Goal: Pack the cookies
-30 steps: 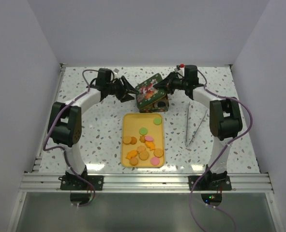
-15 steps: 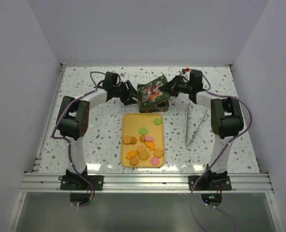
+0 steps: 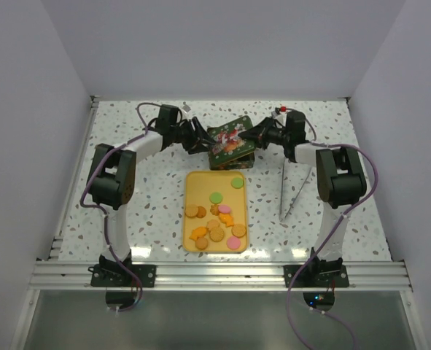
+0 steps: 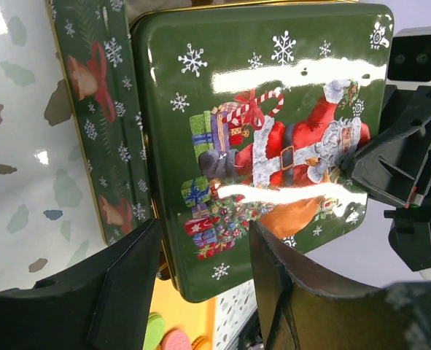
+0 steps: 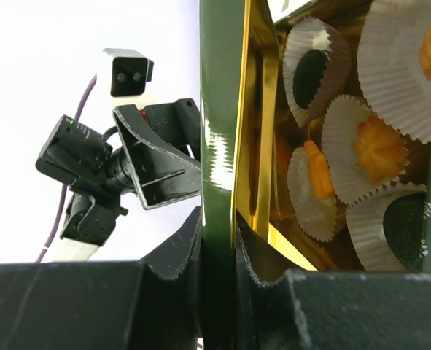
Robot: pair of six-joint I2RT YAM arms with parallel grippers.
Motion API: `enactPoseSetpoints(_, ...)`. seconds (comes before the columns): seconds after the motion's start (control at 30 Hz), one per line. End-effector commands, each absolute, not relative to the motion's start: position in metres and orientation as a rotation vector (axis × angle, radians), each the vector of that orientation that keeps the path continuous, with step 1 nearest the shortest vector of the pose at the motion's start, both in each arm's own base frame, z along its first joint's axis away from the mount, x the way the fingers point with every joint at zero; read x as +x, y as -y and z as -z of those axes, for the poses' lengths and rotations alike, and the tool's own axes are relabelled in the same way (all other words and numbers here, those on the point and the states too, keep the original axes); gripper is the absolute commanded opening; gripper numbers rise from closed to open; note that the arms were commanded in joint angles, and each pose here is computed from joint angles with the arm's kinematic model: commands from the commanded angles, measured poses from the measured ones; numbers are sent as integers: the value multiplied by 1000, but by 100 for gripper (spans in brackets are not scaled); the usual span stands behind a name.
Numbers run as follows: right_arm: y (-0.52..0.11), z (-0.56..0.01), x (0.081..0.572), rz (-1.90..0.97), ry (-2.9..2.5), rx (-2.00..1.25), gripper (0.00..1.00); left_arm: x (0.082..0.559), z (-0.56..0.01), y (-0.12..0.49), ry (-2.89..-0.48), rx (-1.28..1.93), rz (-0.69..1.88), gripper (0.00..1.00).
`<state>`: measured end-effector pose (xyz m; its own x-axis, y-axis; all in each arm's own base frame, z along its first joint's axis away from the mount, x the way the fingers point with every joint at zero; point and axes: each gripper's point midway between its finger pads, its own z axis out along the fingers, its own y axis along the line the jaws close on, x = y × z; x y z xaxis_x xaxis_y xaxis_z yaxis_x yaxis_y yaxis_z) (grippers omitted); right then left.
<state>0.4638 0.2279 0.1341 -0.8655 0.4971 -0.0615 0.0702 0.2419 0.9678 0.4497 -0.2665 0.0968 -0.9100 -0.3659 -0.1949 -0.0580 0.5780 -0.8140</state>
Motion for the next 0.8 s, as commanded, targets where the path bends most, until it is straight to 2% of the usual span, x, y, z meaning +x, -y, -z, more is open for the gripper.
enactPoseSetpoints(0.0,-228,-163,470,-1675,-2039,439,0,465,-133,270,-2347,-212,1294,57)
enactPoseSetpoints(0.23,-228,-173,471,-1815,-1872,488,0,463,-127,271,-2375,-190,1294,57)
enactPoseSetpoints(0.4,-228,-151,469,-1868,-1858,552,0,459,-121,269,-2397,-175,1281,57)
enactPoseSetpoints(0.7,-227,-114,463,-1729,-2049,548,0,454,-105,267,-2428,-184,1270,56)
enactPoseSetpoints(0.77,-227,-108,460,-1680,-2109,530,11,454,-97,267,-2445,-193,1261,56)
